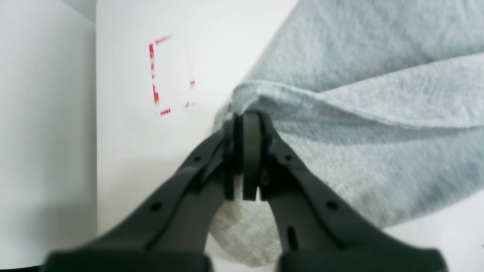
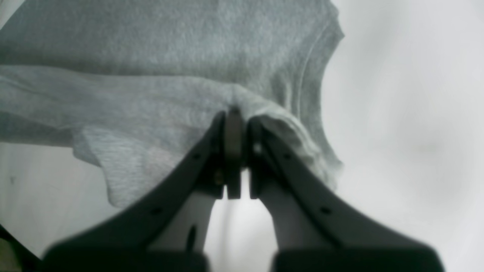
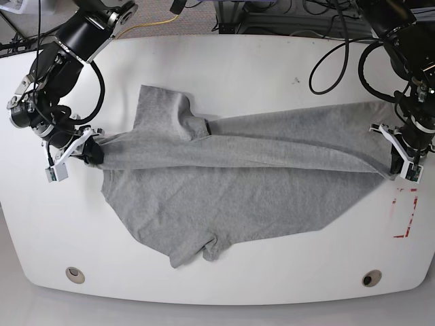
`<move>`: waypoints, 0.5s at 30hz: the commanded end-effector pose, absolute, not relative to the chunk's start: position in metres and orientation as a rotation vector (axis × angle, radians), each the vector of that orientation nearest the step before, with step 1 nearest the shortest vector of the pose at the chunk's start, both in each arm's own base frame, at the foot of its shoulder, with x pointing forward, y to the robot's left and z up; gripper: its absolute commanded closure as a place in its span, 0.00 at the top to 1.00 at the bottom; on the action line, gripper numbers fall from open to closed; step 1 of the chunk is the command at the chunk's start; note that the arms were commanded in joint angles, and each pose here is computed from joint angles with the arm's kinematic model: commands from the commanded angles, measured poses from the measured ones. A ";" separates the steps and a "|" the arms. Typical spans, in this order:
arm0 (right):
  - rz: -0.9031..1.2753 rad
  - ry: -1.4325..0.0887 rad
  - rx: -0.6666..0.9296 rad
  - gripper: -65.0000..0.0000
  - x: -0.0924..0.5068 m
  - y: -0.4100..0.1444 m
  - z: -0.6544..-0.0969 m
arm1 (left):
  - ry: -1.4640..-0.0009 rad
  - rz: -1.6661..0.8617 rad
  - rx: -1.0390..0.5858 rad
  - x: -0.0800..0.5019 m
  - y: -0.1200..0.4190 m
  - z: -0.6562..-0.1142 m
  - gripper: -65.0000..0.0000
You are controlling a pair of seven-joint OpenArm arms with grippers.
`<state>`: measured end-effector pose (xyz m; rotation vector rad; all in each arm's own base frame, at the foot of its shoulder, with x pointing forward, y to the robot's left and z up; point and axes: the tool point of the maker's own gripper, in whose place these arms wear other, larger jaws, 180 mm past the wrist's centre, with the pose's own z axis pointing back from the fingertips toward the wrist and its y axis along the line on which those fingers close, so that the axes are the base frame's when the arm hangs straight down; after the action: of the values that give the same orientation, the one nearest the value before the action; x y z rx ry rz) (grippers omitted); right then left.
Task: Fold the T-shirt properly
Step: 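Pull the held shirt edge with both grippers across the shirt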
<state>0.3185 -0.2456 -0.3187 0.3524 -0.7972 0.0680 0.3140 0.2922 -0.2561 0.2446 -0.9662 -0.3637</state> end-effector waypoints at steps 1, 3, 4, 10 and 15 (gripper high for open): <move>0.050 -0.838 0.372 0.00 0.332 -0.253 -0.311 | -1.022 -0.372 0.263 0.321 0.294 -0.239 0.00; 0.038 -0.830 0.385 0.00 0.338 -0.258 -0.312 | -1.021 -0.372 0.262 0.321 0.294 -0.240 0.00; 0.031 -0.825 0.396 0.00 0.340 -0.258 -0.314 | -1.021 -0.372 0.262 0.321 0.294 -0.240 0.00; 0.024 -0.818 0.413 0.00 0.343 -0.259 -0.316 | -1.013 -0.371 0.265 0.319 0.295 -0.241 0.00; 0.020 -0.756 0.399 0.00 0.326 -0.264 -0.330 | -1.009 -0.371 0.265 0.317 0.296 -0.243 0.00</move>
<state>0.3229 -0.2543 -0.3423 0.4226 -0.7224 0.0090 0.3128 0.2930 -0.2576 0.2430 -0.9622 -0.3619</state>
